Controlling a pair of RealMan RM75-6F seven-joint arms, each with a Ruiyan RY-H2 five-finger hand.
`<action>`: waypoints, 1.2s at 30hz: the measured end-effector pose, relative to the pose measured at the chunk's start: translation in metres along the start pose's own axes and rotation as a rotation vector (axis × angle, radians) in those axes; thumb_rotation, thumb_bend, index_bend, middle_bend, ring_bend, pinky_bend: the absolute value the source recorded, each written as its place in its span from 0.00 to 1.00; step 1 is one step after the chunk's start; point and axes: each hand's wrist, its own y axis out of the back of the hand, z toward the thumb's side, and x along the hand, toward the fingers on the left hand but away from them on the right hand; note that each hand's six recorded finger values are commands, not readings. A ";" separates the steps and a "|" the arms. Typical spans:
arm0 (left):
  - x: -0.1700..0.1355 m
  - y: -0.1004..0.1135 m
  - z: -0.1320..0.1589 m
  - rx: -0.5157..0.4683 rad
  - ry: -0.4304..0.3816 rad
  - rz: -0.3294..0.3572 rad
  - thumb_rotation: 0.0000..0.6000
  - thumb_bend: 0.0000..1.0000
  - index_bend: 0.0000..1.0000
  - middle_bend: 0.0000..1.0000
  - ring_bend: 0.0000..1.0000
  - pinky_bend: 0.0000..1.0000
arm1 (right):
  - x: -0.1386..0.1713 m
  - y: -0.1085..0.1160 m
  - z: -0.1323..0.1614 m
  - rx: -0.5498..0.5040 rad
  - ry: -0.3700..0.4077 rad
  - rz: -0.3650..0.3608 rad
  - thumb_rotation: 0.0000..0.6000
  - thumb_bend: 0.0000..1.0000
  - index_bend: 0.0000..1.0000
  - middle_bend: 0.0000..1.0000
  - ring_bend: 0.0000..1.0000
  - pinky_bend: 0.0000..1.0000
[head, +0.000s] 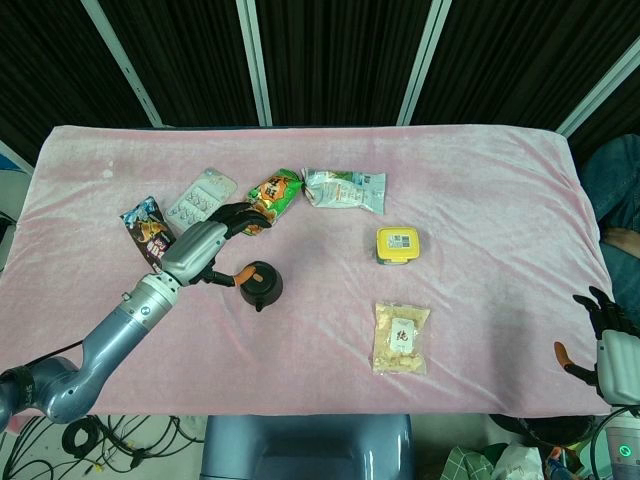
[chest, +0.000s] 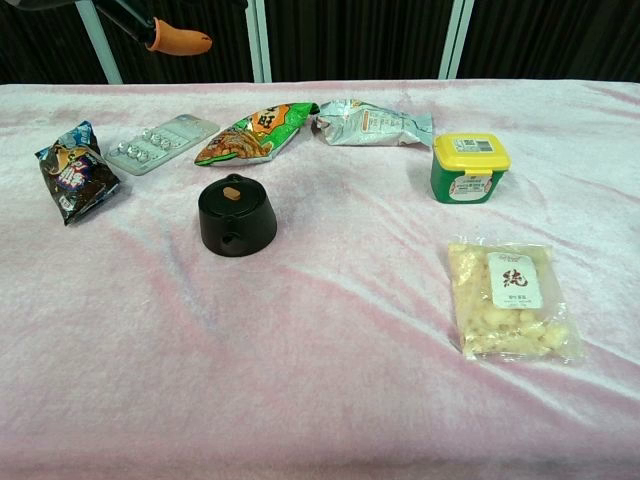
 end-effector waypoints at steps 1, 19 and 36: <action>0.000 0.000 -0.001 0.005 0.003 -0.002 1.00 0.35 0.22 0.16 0.00 0.00 | 0.000 0.000 0.000 0.000 0.000 0.000 1.00 0.25 0.20 0.08 0.13 0.21; 0.005 -0.017 0.001 0.098 -0.013 0.001 1.00 0.35 0.20 0.16 0.00 0.00 | -0.002 0.001 -0.001 -0.001 0.002 0.003 1.00 0.25 0.20 0.08 0.13 0.21; 0.015 -0.032 -0.040 0.196 0.058 -0.013 1.00 0.32 0.26 0.16 0.00 0.00 | 0.000 0.003 -0.003 -0.012 -0.001 -0.001 1.00 0.26 0.20 0.08 0.13 0.21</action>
